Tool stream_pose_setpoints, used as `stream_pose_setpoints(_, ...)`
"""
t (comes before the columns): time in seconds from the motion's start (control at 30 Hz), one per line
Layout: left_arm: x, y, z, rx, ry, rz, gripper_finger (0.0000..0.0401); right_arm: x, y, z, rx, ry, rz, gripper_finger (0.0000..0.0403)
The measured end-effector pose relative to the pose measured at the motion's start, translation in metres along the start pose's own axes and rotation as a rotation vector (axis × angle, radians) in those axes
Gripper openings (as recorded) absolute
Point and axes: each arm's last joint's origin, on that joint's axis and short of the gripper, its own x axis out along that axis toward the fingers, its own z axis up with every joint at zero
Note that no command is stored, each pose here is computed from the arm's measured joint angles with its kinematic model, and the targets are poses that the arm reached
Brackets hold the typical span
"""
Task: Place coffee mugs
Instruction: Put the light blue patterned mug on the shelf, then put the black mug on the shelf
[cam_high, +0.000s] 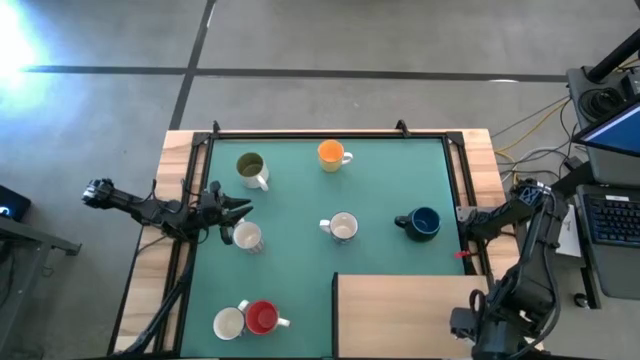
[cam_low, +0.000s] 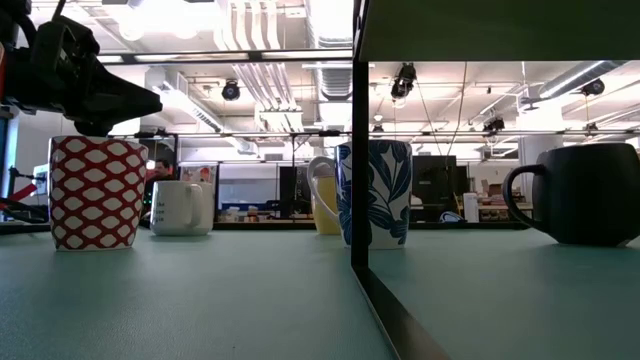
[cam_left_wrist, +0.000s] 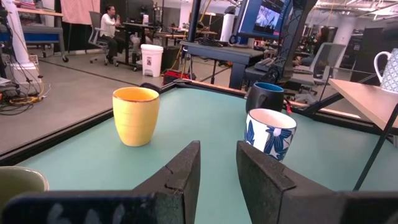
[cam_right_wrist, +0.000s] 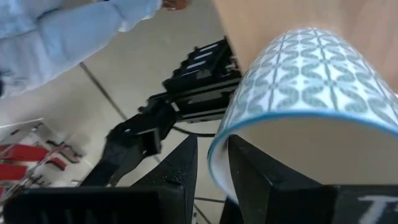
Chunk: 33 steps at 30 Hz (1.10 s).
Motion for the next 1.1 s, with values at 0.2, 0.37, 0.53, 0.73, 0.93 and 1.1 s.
stream_pose_setpoints(0.2, 0.0, 0.0, 0.0, 0.0, 0.0, 0.0, 0.0087, -0.007, 0.0, -0.004, 0.013, 0.0, -0.003, 0.0079)
stream_pose_setpoints(0.37, 0.0, 0.0, 0.0, 0.0, 0.0, 0.0, 0.0087, -0.018, -0.003, -0.009, 0.027, 0.001, -0.02, 0.0079)
stream_pose_setpoints(0.53, 0.0, 0.0, 0.0, 0.0, 0.0, 0.0, 0.0087, -0.037, -0.003, -0.019, 0.042, -0.009, -0.005, 0.0079)
stream_pose_setpoints(0.73, 0.0, 0.0, 0.0, 0.0, 0.0, 0.0, 0.0087, -0.061, -0.01, -0.027, 0.064, -0.15, -0.04, 0.0074)
stream_pose_setpoints(0.93, 0.0, 0.0, 0.0, 0.0, 0.0, 0.0, 0.0087, -0.085, -0.018, -0.031, 0.06, -0.394, 0.033, 0.0071)
stream_pose_setpoints(1.1, 0.0, 0.0, 0.0, 0.0, 0.0, 0.0, 0.0087, -0.104, -0.037, -0.033, 0.039, -0.654, 0.068, 0.0071)
